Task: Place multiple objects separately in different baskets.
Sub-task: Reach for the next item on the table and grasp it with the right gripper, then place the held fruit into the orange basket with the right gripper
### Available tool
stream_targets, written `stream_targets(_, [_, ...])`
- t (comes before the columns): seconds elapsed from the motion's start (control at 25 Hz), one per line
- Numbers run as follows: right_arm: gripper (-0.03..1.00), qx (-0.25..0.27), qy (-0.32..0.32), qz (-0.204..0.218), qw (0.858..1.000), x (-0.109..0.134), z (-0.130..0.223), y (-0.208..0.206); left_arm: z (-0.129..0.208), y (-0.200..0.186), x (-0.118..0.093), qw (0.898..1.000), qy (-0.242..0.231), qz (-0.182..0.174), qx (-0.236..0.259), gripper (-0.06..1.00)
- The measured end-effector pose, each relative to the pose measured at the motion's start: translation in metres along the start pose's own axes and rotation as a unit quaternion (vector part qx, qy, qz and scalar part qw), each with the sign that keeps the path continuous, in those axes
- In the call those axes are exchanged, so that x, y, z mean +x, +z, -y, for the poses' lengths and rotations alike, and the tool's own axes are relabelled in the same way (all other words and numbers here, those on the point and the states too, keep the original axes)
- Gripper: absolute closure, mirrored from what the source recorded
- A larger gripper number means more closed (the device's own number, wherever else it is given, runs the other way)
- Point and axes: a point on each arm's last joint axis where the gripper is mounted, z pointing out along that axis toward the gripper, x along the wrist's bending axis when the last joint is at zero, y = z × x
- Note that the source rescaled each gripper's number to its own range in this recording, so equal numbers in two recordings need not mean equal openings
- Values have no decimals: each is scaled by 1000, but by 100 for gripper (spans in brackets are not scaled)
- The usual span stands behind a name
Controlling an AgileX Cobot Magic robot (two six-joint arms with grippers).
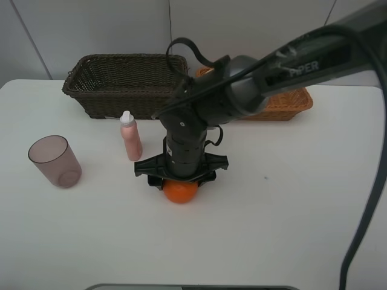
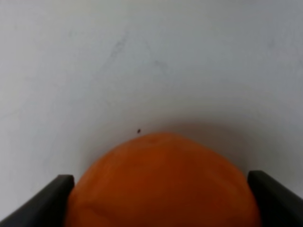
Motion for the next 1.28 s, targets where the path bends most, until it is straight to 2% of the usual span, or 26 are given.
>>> stream_targets(0.64, [40,0,0,0,1000,0,0,0,0,0,0,1000,0,0,0,3])
stream_targets(0.84, [40,-9,-13,-9,1000,-2,-4,-21,0,0,0,1000,0,0,0,3])
stream_targets(1.08, [40,3,-46,-3,999,-20,-13,-49,0,0,0,1000,0,0,0,3])
stream_targets(1.28, [40,15,-56,4,998,-46,-28,-66,0,0,0,1000,0,0,0,3])
